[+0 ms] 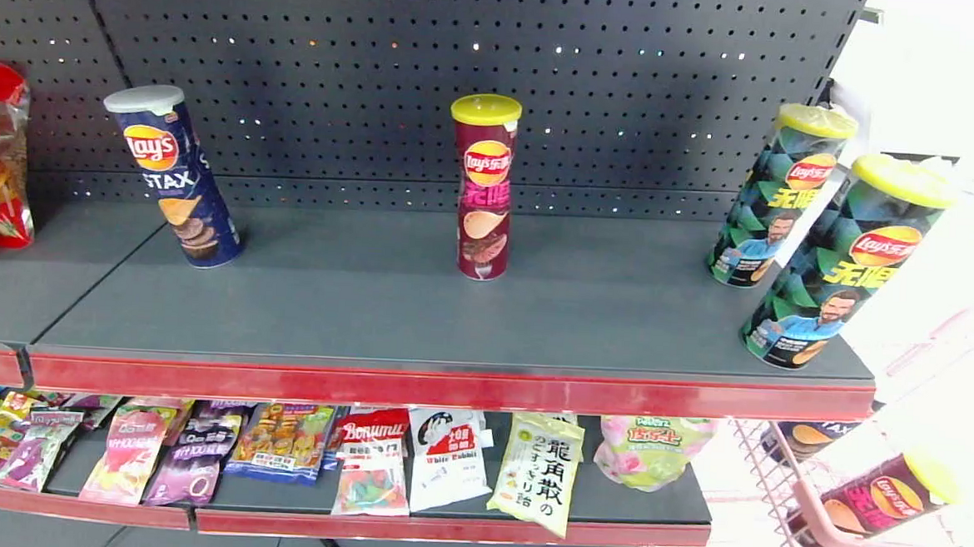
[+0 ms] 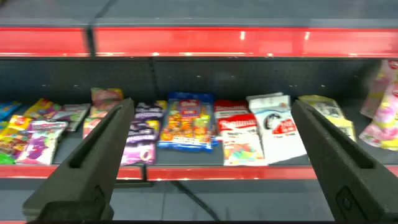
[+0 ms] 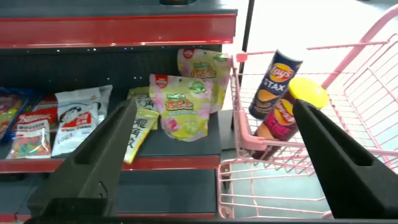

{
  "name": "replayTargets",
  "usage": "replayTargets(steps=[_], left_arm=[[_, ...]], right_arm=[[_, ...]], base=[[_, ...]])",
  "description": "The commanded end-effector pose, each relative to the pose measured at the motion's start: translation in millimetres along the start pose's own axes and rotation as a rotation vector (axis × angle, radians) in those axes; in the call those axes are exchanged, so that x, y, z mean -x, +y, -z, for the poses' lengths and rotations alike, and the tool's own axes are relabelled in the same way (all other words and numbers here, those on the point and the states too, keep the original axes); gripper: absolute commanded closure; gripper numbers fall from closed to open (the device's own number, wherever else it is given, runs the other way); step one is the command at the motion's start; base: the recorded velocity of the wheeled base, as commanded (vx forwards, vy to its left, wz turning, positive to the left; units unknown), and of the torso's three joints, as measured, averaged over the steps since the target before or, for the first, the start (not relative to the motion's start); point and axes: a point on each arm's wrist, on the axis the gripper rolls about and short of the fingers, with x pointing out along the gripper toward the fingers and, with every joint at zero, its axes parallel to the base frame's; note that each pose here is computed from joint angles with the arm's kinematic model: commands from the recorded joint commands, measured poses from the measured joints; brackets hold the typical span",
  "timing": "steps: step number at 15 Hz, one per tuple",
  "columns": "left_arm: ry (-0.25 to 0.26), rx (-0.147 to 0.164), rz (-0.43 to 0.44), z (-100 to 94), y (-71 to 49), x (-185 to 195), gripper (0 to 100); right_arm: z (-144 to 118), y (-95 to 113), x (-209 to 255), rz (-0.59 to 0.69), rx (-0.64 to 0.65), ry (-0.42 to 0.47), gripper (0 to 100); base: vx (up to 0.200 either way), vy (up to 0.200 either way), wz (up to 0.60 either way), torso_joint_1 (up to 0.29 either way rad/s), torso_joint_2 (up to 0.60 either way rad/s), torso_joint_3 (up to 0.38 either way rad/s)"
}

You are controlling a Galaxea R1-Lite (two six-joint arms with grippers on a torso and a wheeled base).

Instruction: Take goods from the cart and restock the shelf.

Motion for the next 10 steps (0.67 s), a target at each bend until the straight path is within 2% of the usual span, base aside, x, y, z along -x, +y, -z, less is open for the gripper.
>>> replayTargets(steps=[1, 9, 10], left_arm=[[0.001, 0.001, -0.001, 0.1, 0.0, -0.1, 0], [0.001, 0.001, -0.001, 0.1, 0.0, -0.1, 0], [0.001, 0.001, -0.001, 0.1, 0.0, -0.1, 0]], right_arm=[[-0.1, 0.0, -0.1, -0.001, -0.001, 0.001, 0], [-0.1, 0.0, -0.1, -0.001, -0.001, 0.001, 0], [-0.1, 0.0, -0.1, -0.001, -0.001, 0.001, 0]], base=[[0.000, -0.200, 0.00, 0.007, 0.00, 0.002], [0.000, -0.200, 0.00, 0.003, 0.00, 0.002], [0.000, 0.000, 0.00, 0.000, 0.00, 0.000]])
